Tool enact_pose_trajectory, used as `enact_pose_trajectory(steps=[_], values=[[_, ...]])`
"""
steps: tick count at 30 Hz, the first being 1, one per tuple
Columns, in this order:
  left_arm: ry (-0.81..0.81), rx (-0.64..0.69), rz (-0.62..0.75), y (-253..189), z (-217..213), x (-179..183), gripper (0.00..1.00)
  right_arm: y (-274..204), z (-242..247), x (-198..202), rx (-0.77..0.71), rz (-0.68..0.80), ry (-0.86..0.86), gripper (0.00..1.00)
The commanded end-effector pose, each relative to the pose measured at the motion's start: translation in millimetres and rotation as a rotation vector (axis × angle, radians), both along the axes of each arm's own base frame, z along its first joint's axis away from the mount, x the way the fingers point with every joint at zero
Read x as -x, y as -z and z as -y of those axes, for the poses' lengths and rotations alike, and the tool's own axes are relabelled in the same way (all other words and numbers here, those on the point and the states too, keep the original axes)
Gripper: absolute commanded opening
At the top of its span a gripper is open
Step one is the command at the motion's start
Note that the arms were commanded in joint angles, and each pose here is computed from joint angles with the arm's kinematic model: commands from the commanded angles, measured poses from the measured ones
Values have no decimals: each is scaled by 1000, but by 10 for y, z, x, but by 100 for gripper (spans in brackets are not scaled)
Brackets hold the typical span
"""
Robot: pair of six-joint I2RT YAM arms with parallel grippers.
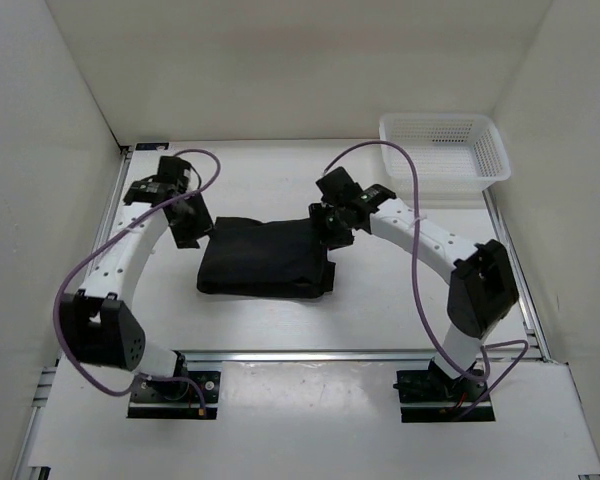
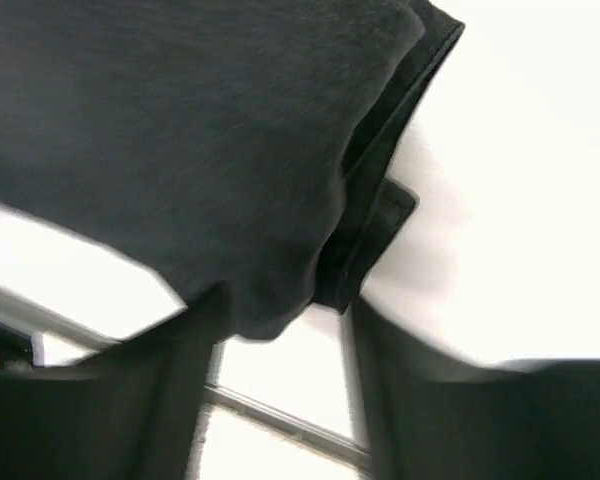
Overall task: Fold and stack the trousers
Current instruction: Fold the trousers
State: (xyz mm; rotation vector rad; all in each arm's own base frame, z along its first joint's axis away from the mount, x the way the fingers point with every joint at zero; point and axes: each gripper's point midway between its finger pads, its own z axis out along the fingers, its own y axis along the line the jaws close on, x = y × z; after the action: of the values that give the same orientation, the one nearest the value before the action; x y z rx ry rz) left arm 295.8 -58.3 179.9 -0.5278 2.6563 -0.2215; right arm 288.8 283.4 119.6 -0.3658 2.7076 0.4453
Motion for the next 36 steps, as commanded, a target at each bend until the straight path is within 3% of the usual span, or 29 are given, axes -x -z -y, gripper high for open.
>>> enact_pose_trajectory(steps=[1, 5, 9, 16, 18, 20, 25, 29, 31, 36], values=[[41, -5, -29, 282, 149, -116, 56, -601, -35, -6, -96, 105, 25, 49], [51, -26, -110, 661, 183, -153, 47, -640, -202, 66, -160, 71, -18, 19], [46, -36, -168, 993, 233, -119, 47, -425, -346, 31, -190, 25, -15, 14], [-6, -44, -317, 1557, 215, 254, 47, 813, -94, 193, -42, -168, 72, 2], [-10, -43, -332, 1583, 260, 367, 47, 1036, 38, 356, 1, -221, 87, 0], [5, -33, -319, 1540, 303, 399, 47, 969, 40, 376, -1, -199, 82, 0], [2, -21, -202, 1034, 317, 349, 51, 177, 223, 206, 50, -13, 76, 2], [31, -48, -69, 498, 307, 12, 57, -366, 74, -37, 6, 106, 11, 6], [27, -70, -6, 282, 306, -245, 57, -286, -34, -144, 16, 96, -14, 6], [61, -110, -103, 691, 390, -655, 57, 237, -129, -399, 39, 22, -7, 6]])
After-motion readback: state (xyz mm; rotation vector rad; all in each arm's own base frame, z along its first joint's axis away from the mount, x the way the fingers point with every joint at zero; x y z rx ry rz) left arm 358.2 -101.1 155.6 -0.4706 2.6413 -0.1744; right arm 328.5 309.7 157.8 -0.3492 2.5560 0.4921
